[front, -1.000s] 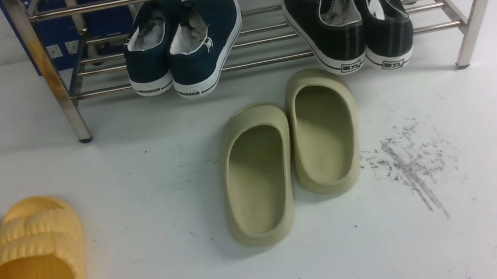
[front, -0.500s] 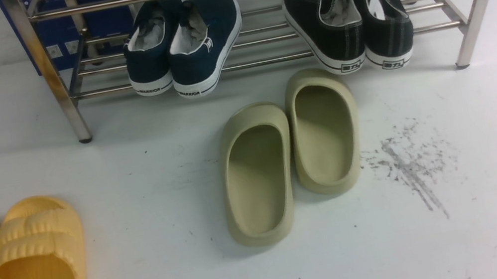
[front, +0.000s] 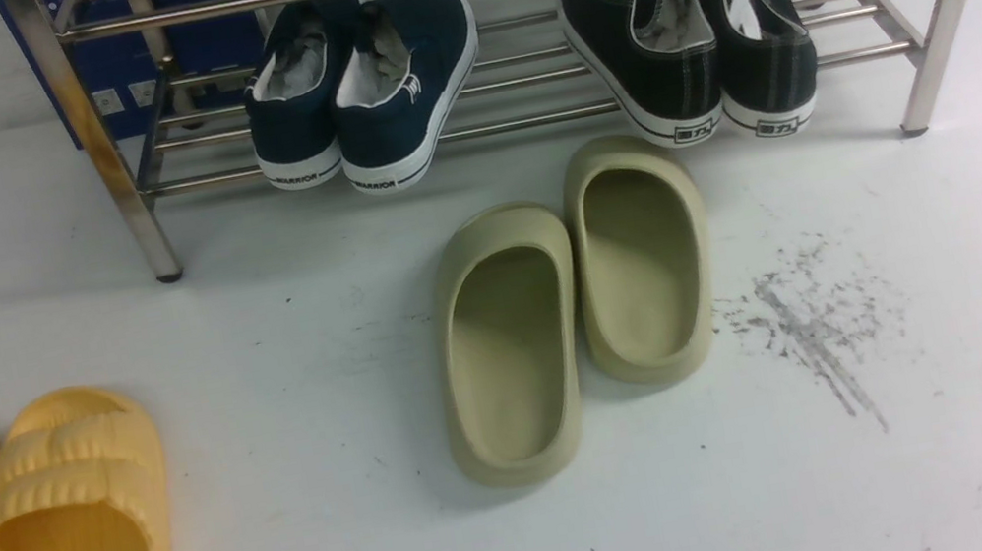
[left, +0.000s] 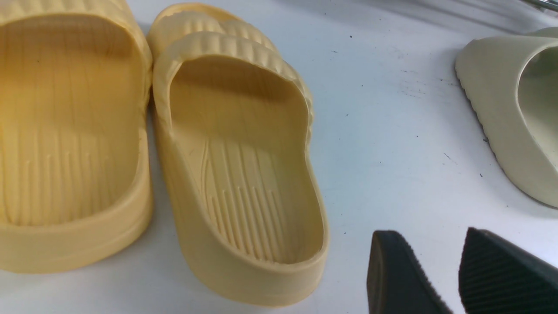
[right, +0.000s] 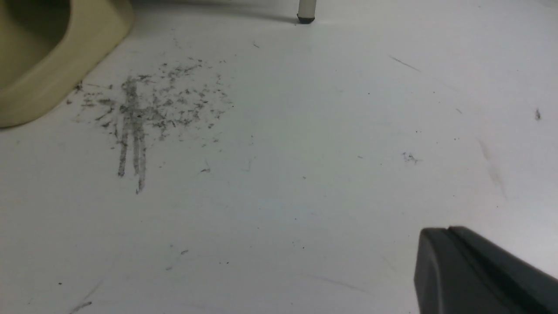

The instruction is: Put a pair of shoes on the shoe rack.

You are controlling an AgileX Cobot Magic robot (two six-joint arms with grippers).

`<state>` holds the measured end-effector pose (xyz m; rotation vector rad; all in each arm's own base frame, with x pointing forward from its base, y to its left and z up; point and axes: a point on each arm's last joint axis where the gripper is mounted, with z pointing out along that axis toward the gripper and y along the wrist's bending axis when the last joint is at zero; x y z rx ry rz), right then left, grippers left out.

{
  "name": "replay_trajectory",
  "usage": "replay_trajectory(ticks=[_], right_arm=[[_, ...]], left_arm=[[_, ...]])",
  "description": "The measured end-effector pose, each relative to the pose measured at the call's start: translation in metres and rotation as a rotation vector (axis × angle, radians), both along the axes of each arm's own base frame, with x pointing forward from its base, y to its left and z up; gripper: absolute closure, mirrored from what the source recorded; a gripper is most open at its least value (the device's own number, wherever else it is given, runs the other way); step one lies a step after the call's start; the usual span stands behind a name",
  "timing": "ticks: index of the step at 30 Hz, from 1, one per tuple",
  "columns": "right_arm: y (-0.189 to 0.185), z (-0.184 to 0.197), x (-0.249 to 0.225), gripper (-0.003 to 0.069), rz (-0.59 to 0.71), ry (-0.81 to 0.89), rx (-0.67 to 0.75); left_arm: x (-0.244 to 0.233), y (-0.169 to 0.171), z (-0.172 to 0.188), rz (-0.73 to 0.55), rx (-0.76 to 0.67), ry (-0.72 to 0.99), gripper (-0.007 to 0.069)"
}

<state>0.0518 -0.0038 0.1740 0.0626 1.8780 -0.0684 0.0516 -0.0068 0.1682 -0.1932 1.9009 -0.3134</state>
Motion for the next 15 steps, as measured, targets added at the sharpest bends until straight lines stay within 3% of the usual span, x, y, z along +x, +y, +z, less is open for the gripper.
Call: replay_trajectory(ticks=[15], right_arm=[[0.0, 0.0001, 0.0, 0.0604, 0.0, -0.001, 0.0]], left_arm=[[0.0, 0.0, 0.0, 0.0, 0.0, 0.0, 0.0386]])
